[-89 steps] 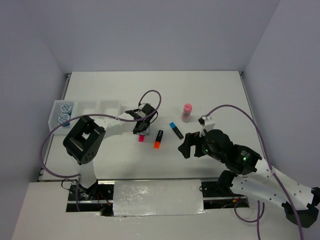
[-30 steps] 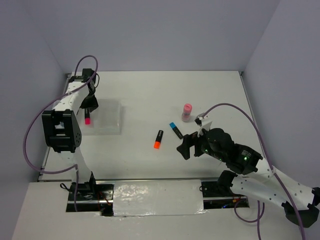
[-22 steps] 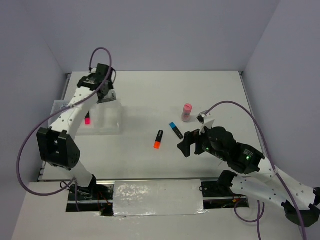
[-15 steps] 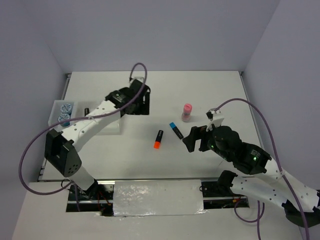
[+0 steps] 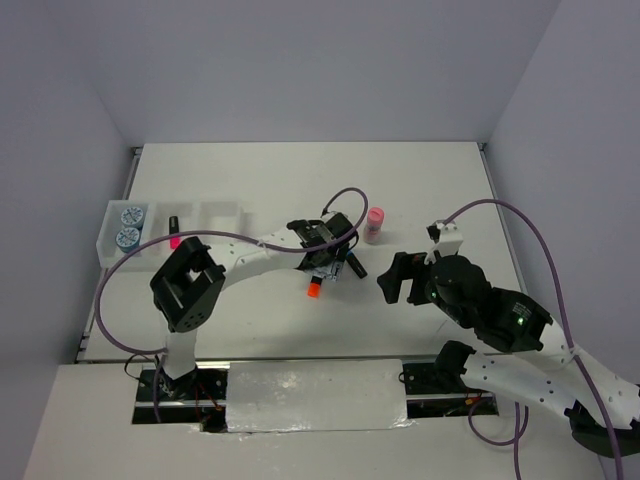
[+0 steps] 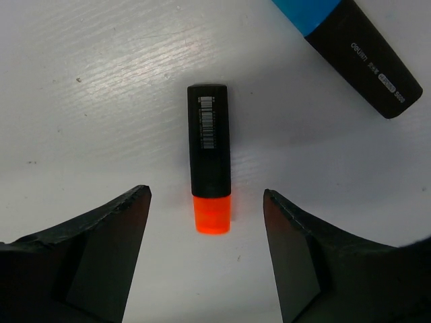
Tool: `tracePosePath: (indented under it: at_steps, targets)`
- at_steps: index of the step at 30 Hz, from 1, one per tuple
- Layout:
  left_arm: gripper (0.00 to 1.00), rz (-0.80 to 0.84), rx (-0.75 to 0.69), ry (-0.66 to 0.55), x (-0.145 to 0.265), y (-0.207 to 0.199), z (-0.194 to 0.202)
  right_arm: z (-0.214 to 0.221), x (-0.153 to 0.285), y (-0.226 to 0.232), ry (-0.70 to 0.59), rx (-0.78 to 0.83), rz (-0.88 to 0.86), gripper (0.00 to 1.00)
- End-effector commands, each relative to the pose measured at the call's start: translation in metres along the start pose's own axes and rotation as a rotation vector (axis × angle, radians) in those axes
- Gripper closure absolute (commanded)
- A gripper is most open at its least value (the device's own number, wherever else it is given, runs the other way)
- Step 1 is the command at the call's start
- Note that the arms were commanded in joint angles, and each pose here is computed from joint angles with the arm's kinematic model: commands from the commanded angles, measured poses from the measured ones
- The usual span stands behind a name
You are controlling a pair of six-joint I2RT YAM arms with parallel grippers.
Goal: Sort the stationery into containers
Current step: Pick up the pen from the center of the board.
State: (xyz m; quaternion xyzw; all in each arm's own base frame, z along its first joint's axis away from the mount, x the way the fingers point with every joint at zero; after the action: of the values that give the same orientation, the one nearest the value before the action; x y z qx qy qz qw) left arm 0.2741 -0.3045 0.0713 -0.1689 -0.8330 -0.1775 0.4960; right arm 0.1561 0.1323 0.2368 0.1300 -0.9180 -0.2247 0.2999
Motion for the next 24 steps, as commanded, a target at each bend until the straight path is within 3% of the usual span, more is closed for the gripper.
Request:
tracePosePath:
  at_steps: [1,16,20,24]
  targets:
    - [0.2,-0.003,0.034,-0.005,-0.009,-0.004,-0.004,-0.002,0.001,0.004,-0.005,-0.006,-0.016,0.0]
    - [0.4,-0.034,0.019,0.089,-0.049,-0.005,0.03,0.0,0.001,0.009,0.002,-0.003,-0.059,0.0]
    - [0.75,-0.036,0.02,0.091,-0.052,-0.004,0.034,-0.001,0.002,0.01,-0.001,-0.001,-0.064,0.0]
    - [0.92,-0.064,0.042,0.042,-0.029,0.007,0.022,-0.002,0.002,0.011,0.0,0.004,-0.067,0.0]
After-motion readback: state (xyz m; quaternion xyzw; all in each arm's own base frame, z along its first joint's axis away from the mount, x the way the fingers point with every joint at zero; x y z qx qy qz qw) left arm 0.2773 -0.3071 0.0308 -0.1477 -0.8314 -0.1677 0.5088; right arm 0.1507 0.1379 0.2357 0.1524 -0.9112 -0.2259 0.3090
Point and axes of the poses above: each gripper's point midway between its finger pads, its own x axis back along the fingers, its own y axis along the line the jaws close on, z = x × y, the point moved 1 cm from there along x, back along the fingers, and after that the axes turned 13 degrees about -x, right-handed, at the moved point
